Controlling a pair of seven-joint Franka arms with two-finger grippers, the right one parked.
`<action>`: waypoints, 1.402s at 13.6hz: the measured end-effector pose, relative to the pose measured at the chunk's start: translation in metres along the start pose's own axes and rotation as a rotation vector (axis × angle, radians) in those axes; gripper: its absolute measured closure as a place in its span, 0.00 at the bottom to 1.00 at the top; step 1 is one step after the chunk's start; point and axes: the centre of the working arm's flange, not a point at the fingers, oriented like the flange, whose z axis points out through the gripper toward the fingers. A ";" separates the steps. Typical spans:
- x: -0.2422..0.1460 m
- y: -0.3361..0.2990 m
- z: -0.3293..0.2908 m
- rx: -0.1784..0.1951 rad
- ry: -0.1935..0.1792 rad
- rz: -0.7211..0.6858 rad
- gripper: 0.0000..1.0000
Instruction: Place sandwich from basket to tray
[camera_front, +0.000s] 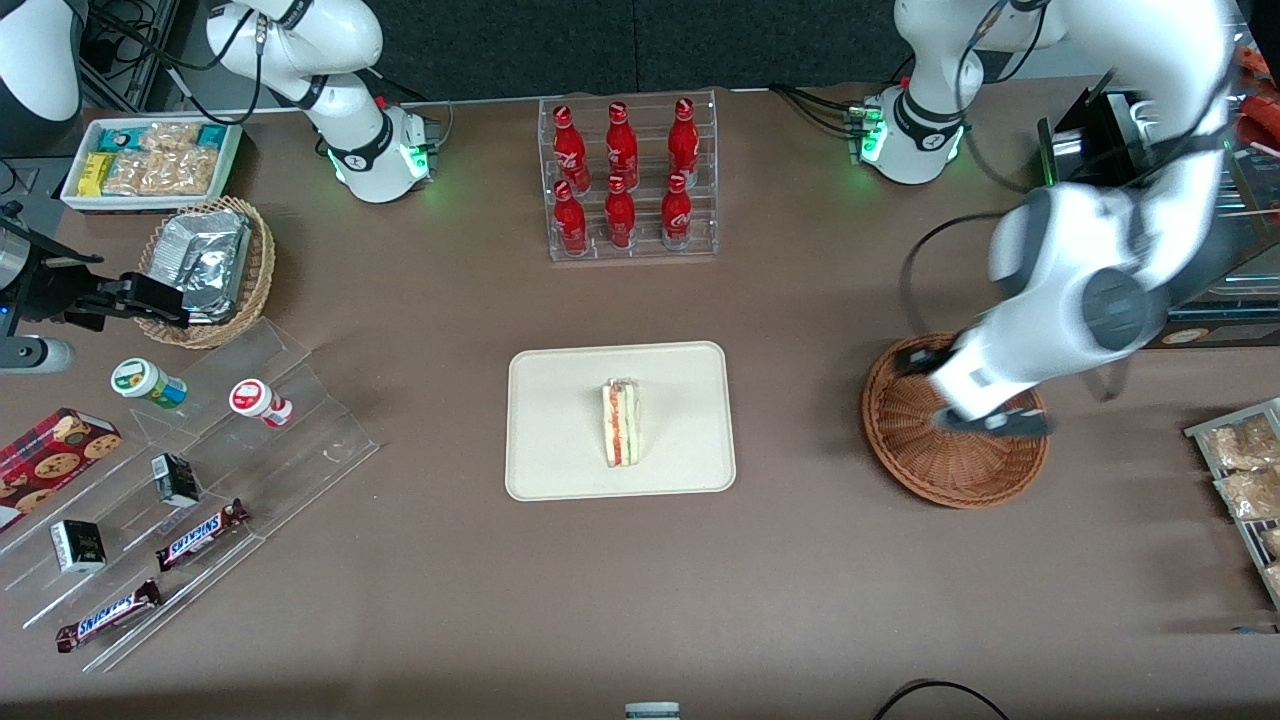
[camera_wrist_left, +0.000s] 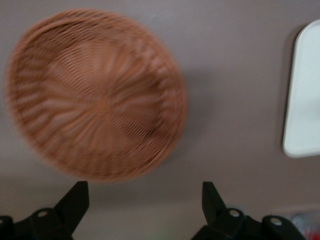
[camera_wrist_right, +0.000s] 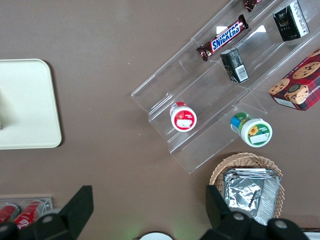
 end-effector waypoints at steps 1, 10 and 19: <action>-0.015 -0.021 -0.027 -0.006 0.010 -0.018 0.00; -0.069 -0.047 -0.152 0.001 0.203 -0.048 0.00; -0.085 -0.028 -0.203 0.049 0.246 -0.011 0.00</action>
